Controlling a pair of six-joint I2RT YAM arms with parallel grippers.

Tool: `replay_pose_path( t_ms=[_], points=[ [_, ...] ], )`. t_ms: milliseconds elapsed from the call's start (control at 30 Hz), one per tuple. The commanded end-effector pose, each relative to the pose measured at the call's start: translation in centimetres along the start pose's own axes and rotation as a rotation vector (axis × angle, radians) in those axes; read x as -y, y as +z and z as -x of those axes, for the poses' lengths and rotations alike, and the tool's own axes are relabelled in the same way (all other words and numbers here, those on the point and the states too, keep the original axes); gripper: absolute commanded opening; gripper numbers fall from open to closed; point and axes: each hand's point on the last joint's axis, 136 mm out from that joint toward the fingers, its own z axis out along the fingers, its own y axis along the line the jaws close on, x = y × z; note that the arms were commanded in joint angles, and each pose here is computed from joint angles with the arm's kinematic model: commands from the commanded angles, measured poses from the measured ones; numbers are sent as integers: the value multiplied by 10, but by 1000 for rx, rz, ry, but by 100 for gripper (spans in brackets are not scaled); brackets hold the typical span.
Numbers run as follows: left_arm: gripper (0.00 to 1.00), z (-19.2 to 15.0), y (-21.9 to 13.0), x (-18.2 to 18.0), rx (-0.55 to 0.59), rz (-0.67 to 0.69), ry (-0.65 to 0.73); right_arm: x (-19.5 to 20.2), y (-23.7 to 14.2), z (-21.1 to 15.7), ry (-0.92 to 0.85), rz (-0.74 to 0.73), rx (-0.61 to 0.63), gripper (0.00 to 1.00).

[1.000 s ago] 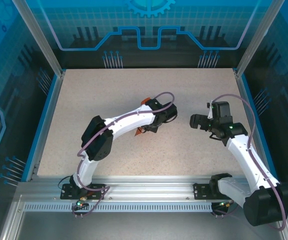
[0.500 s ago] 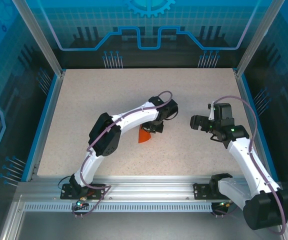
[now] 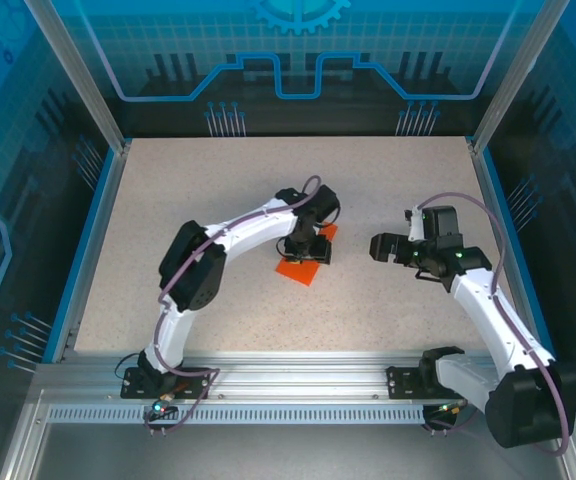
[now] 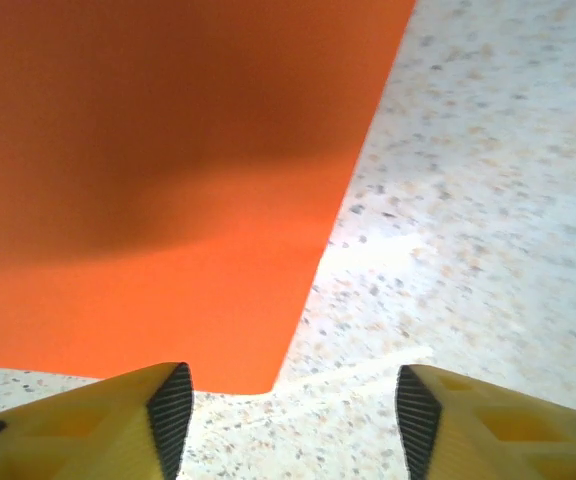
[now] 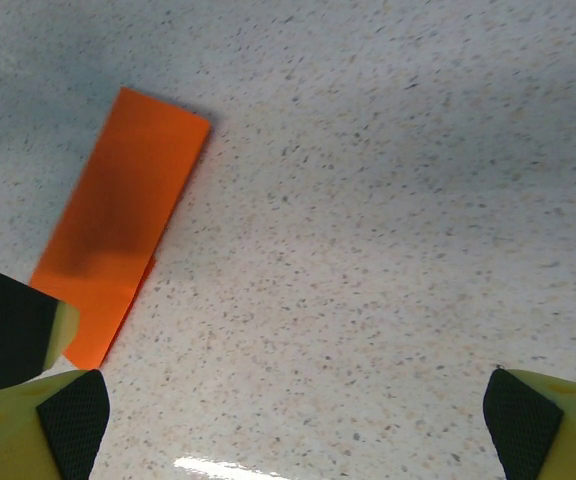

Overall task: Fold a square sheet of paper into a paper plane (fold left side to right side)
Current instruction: Turn over the paper at the center of the table, then rotate the paper at the center of the table.

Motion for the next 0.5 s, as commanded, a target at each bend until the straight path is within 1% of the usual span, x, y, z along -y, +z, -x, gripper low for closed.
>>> replay_pose_path(
  t_ms=[0, 100, 233, 333, 400, 467],
  points=[
    [63, 18, -46, 25, 82, -270, -1, -14, 9, -1, 4, 82, -24, 100],
    [66, 25, -59, 10, 120, -319, -20, -30, 22, -3, 23, 143, -49, 100],
    [67, 29, -60, -16, 129, -372, -74, -52, 46, -7, 39, 159, -112, 100],
    [67, 29, -59, -36, 144, -389, -108, -64, 69, -13, 21, 102, -173, 100],
    [68, 27, -63, -45, 179, -405, -118, -75, 83, -5, 13, 75, -178, 100],
    [72, 25, -69, -53, 219, -421, -125, -81, 97, -1, 19, 50, -185, 100]
  ],
)
